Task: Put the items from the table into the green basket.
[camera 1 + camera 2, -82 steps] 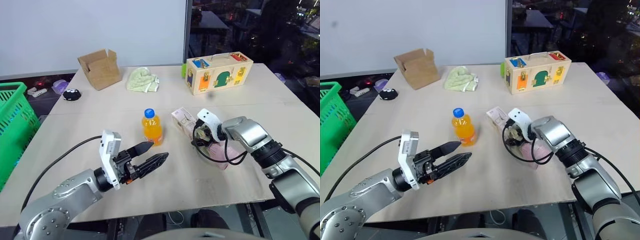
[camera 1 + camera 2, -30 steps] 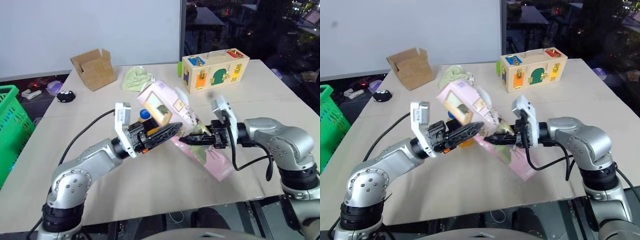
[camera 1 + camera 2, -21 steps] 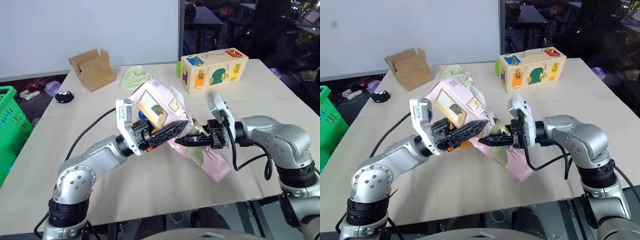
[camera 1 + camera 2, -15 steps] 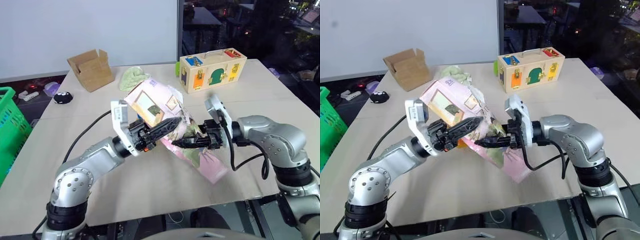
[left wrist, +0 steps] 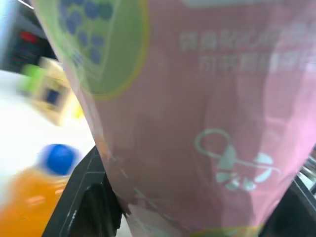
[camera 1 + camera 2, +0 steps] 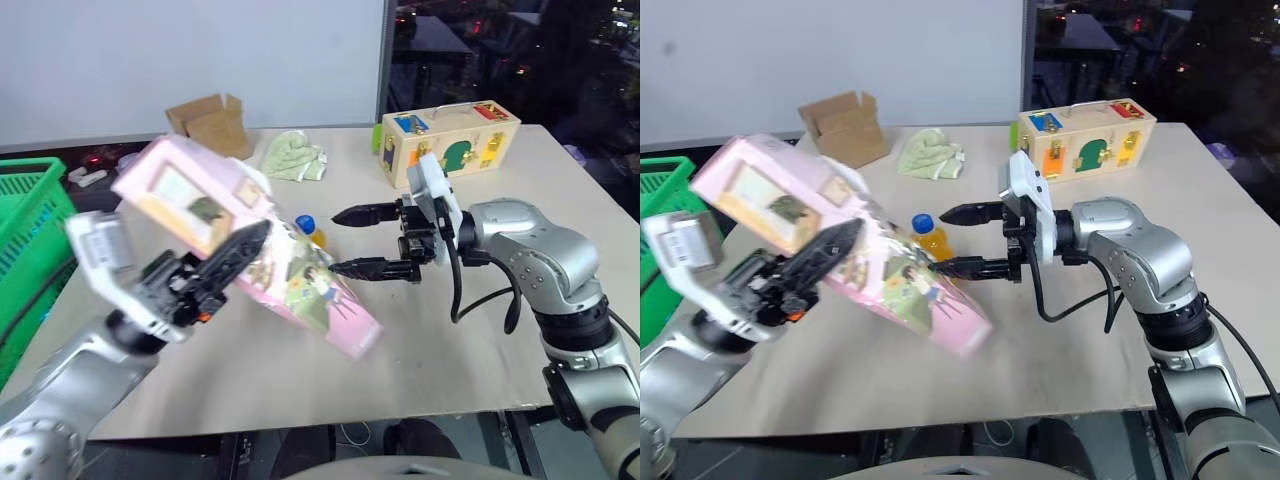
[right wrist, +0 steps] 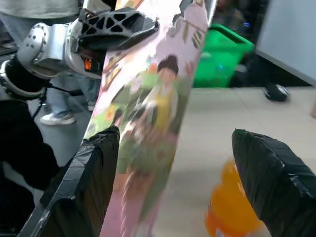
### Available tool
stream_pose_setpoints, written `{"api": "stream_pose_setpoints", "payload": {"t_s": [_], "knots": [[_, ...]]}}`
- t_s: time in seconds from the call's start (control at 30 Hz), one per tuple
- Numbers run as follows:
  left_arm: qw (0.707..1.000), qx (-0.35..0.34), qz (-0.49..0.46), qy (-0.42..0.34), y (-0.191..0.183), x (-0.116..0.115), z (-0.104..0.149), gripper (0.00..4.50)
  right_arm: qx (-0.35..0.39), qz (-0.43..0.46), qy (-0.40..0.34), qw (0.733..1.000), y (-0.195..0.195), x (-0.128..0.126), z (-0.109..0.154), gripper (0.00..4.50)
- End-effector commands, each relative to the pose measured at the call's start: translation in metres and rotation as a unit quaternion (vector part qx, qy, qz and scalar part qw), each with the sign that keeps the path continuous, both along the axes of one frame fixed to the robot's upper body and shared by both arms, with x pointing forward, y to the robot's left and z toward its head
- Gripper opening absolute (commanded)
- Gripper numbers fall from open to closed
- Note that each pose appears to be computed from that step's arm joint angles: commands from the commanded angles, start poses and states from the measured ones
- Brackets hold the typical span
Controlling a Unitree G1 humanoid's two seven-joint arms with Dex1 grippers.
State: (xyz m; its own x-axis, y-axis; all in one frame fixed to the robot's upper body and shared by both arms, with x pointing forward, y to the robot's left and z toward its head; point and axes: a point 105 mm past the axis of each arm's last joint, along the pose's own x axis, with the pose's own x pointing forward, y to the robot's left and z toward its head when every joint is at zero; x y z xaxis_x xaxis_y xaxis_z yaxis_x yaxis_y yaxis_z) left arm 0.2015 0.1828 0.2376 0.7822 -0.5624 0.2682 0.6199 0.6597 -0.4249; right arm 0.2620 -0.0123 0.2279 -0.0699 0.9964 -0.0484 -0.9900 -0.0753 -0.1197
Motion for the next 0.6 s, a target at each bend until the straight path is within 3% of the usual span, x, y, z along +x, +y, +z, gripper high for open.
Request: {"api": "stream_pose_setpoints", "payload": {"t_s": [0.03,0.27,0.37,0.5,0.6], "knots": [[0.997,0.003,0.066,-0.046,0.019,-0.016,0.022,2.77,0.012,0.045,-0.046,0.998,0.012,-0.005,0.015,3.83],[0.977,0.027,0.204,-0.056,0.055,-0.034,0.025,2.77,0.028,0.054,-0.102,0.993,0.034,0.005,0.020,3.83],[0.952,0.048,0.292,-0.077,0.082,-0.035,0.033,2.77,0.059,0.019,-0.124,0.990,0.046,0.012,0.026,3.83],[0.934,0.076,0.336,-0.093,0.104,-0.031,0.044,2.77,0.067,-0.024,-0.094,0.993,0.060,0.020,0.032,3.83],[0.904,0.115,0.396,-0.109,0.138,-0.025,0.062,2.77,0.080,-0.040,-0.077,0.993,0.067,0.021,0.046,3.83]]}}
